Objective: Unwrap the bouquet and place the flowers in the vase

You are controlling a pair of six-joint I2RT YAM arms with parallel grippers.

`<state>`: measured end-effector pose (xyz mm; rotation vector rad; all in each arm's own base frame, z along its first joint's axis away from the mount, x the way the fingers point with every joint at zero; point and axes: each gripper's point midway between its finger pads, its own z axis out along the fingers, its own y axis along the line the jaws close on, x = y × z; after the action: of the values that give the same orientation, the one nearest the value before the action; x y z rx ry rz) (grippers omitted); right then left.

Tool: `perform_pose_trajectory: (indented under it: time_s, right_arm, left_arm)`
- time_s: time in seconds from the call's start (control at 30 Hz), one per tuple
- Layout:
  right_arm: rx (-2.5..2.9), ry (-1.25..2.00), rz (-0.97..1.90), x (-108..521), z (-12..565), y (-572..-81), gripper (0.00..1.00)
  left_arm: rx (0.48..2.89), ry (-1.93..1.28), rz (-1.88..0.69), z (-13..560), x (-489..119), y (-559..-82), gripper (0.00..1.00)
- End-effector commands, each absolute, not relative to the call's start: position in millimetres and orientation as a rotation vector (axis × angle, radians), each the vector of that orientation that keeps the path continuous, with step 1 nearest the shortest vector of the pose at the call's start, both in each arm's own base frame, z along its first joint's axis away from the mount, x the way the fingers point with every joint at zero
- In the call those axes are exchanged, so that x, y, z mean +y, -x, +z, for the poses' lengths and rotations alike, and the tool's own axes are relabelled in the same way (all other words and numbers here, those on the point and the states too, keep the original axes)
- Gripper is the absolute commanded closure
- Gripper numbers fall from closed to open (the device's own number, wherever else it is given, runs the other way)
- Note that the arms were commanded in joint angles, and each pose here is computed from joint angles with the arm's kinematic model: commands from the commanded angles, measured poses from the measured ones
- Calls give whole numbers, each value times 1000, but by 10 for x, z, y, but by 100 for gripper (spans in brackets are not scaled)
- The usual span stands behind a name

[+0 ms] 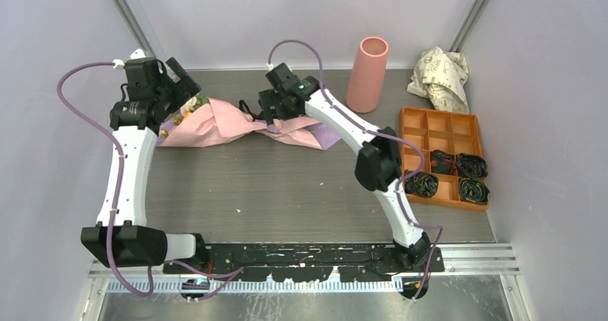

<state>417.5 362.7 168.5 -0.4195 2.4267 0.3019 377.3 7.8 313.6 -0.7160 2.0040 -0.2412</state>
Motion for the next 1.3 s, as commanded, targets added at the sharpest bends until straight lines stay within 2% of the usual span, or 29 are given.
perform_pose_trajectory:
  time_s: [0.0,0.1,0.23,0.43,0.47,0.5,0.53,0.57,0.63,0.67,0.73,0.8,0.87,0.97,1.27]
  right_arm:
    - [2401,507,175,3622,1469,-4412,1]
    - [2399,579,105,3678,1151,-4583,1]
    - [2389,598,122,3728,1034,-4728,1]
    - [2439,600,198,3770,800,-4673,3]
    - [2454,600,201,3765,749,-4646,8]
    - [2469,596,203,3755,696,-4621,18]
    - [2481,591,208,3753,664,-4593,37]
    - [2498,584,209,3737,621,-4560,50]
    - [2524,557,218,3703,562,-4494,69]
    - [2543,545,213,3664,522,-4434,78]
    - [2560,500,208,3593,516,-4351,88]
    - [2582,442,185,3466,520,-4242,98]
    - [2599,380,170,3341,549,-4098,99]
    - [2616,304,157,3185,607,-3796,99]
    - [2629,409,129,3157,741,-2685,99]
  left_arm:
    - [1918,699,-160,3453,216,-3603,5]
    - [1905,696,-196,3391,168,-3532,6]
    - [1930,672,-263,3256,53,-3532,7]
    - [2000,651,-275,3073,0,-3592,12]
    - [2005,651,-281,3047,-9,-3596,12]
    - [2011,651,-290,3017,-26,-3600,13]
    - [2015,649,-304,2994,-48,-3603,13]
    - [2014,646,-313,2982,-60,-3608,14]
    - [2027,621,-374,2942,-158,-3611,15]
    - [2036,614,-398,2914,-198,-3610,16]
    - [2052,595,-441,2867,-275,-3601,19]
    - [2076,568,-487,2802,-369,-3584,30]
    - [2116,543,-520,2696,-470,-3536,42]
    - [2169,509,-534,2528,-583,-3463,52]
    - [2303,425,-552,2036,-952,-3279,57]
